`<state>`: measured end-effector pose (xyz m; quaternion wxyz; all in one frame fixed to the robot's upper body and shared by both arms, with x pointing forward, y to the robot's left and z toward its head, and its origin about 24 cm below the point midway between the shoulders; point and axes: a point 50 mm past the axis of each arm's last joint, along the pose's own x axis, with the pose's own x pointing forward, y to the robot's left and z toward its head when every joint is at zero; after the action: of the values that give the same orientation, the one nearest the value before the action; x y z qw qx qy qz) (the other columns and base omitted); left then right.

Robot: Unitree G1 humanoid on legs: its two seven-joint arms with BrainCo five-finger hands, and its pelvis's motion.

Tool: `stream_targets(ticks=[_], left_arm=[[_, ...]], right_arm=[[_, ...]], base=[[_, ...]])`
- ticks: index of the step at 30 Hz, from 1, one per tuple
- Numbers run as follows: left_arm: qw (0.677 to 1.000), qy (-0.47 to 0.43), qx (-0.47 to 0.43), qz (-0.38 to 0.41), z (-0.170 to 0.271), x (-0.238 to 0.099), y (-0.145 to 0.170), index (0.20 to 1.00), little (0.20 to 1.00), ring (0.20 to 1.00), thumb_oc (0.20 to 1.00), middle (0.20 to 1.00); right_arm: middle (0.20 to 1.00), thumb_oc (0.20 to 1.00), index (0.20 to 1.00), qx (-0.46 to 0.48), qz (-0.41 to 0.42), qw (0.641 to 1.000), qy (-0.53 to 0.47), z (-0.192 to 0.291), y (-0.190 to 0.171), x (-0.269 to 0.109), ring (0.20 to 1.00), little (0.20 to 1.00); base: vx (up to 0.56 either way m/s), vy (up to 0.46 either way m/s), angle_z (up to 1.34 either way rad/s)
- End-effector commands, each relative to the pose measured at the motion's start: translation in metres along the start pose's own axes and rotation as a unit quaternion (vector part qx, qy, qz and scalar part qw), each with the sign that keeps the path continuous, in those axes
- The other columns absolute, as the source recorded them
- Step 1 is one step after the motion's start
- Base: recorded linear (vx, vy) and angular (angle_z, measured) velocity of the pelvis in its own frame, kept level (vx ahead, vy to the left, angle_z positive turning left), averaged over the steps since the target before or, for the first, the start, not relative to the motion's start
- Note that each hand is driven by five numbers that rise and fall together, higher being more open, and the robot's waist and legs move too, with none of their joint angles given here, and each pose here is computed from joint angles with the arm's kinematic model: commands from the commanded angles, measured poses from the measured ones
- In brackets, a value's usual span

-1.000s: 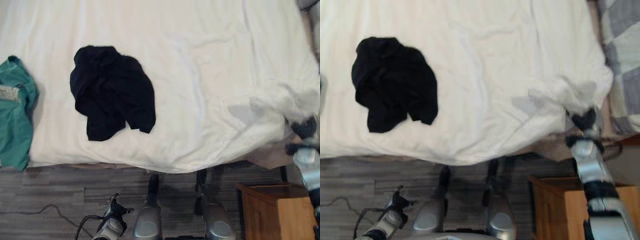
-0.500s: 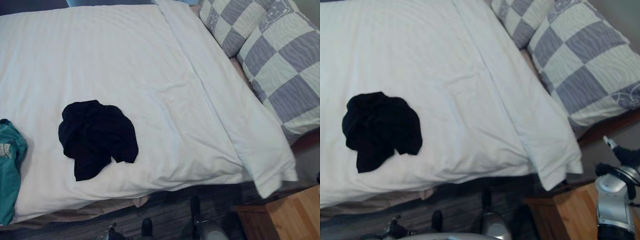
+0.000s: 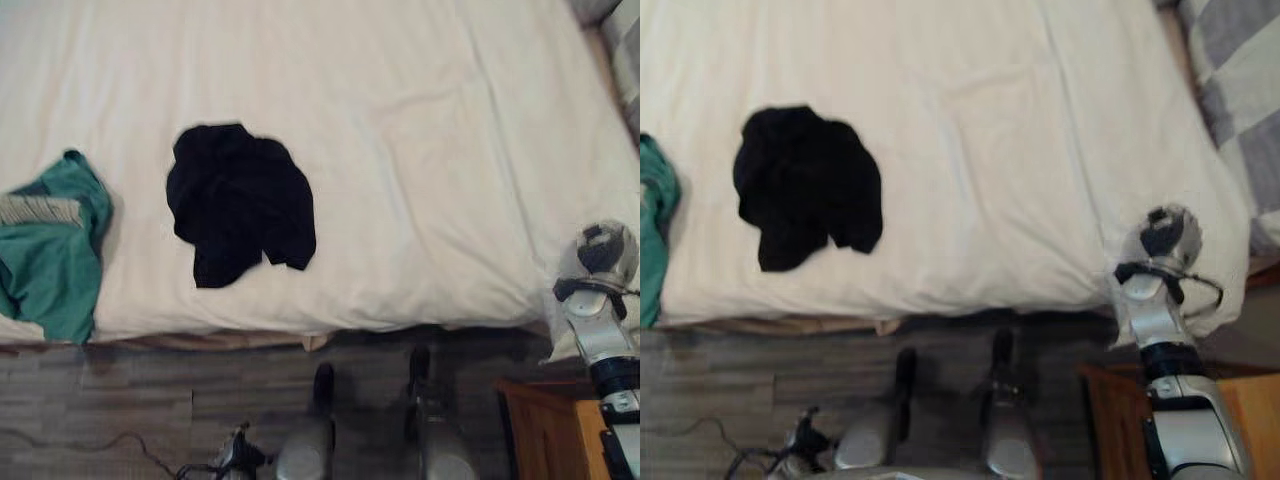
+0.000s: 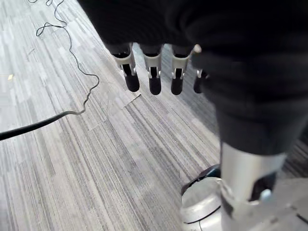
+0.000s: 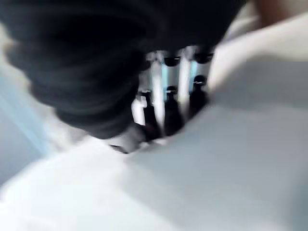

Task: Tidy up the quilt and then pick up the clothes from the bed and put them into the laundry hamper.

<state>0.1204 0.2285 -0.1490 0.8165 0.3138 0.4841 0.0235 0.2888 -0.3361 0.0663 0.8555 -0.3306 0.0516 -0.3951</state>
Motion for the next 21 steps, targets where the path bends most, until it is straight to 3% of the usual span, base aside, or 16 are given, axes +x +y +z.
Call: stream_targets(ticks=[1, 3, 5, 6, 7, 9, 10, 11, 12, 15, 21], left_arm=[[0.998, 0.024, -0.031, 0.042, -0.004, 0.005, 0.02, 1.0, 1.0, 1.0, 1.0, 1.0], [0.998, 0.031, -0.032, 0.049, -0.007, 0.005, 0.021, 1.0, 1.0, 1.0, 1.0, 1.0], [0.998, 0.033, -0.033, 0.051, -0.007, 0.005, 0.021, 1.0, 1.0, 1.0, 1.0, 1.0], [0.997, 0.033, -0.033, 0.054, -0.006, 0.005, 0.021, 1.0, 1.0, 1.0, 1.0, 1.0], [0.997, 0.034, -0.033, 0.054, -0.006, 0.005, 0.021, 1.0, 1.0, 1.0, 1.0, 1.0], [0.998, 0.033, -0.027, 0.047, -0.006, 0.004, 0.019, 1.0, 1.0, 1.0, 1.0, 1.0], [0.998, 0.033, -0.027, 0.047, -0.007, 0.004, 0.019, 1.0, 1.0, 1.0, 1.0, 1.0], [0.998, 0.032, -0.023, 0.044, -0.007, 0.004, 0.018, 1.0, 1.0, 1.0, 1.0, 1.0], [0.999, 0.032, -0.012, 0.033, -0.009, 0.003, 0.016, 1.0, 1.0, 1.0, 1.0, 1.0], [0.999, 0.029, 0.004, 0.02, -0.008, 0.004, 0.015, 1.0, 1.0, 1.0, 1.0, 1.0], [0.998, 0.058, 0.029, -0.002, -0.026, 0.001, 0.011, 1.0, 1.0, 1.0, 1.0, 1.0]], right_arm=[[0.2, 0.2, 0.2, -0.025, 0.039, 0.993, 0.105, -0.063, 0.001, -0.032, 0.2, 0.2], [0.2, 0.2, 0.2, -0.024, 0.065, 0.981, 0.183, -0.103, 0.01, -0.069, 0.2, 0.2], [0.2, 0.2, 0.2, -0.023, 0.078, 0.975, 0.208, -0.114, 0.015, -0.083, 0.2, 0.2], [0.2, 0.2, 0.2, -0.023, 0.117, 0.959, 0.258, -0.133, 0.027, -0.114, 0.2, 0.2], [0.2, 0.2, 0.2, -0.023, 0.117, 0.959, 0.258, -0.133, 0.027, -0.114, 0.2, 0.2], [0.2, 0.2, 0.2, -0.052, 0.186, 0.923, 0.334, -0.161, 0.04, -0.161, 0.2, 0.2], [0.2, 0.2, 0.2, -0.052, 0.186, 0.923, 0.334, -0.162, 0.041, -0.161, 0.2, 0.2], [0.319, 0.319, 0.319, -0.069, 0.207, 0.91, 0.351, -0.169, 0.042, -0.173, 0.319, 0.319], [1.0, 1.0, 1.0, -0.102, 0.247, 0.883, 0.386, -0.183, 0.042, -0.195, 1.0, 1.0], [1.0, 1.0, 1.0, -0.131, 0.292, 0.86, 0.396, -0.188, 0.046, -0.206, 1.0, 1.0], [1.0, 1.0, 1.0, -0.187, 0.359, 0.869, 0.285, -0.166, 0.065, -0.189, 1.0, 1.0]], base=[[-0.03, 0.011, 0.06], [-0.02, 0.045, -0.06], [-0.01, 0.08, 0.0], [-0.01, 0.1, -0.03], [0.0, 0.103, -0.05], [0.03, 0.111, -0.03], [0.04, 0.131, -0.03], [0.06, 0.155, -0.05], [0.05, 0.23, -0.15], [-0.01, 0.214, 0.02], [0.01, 0.167, -0.2]])
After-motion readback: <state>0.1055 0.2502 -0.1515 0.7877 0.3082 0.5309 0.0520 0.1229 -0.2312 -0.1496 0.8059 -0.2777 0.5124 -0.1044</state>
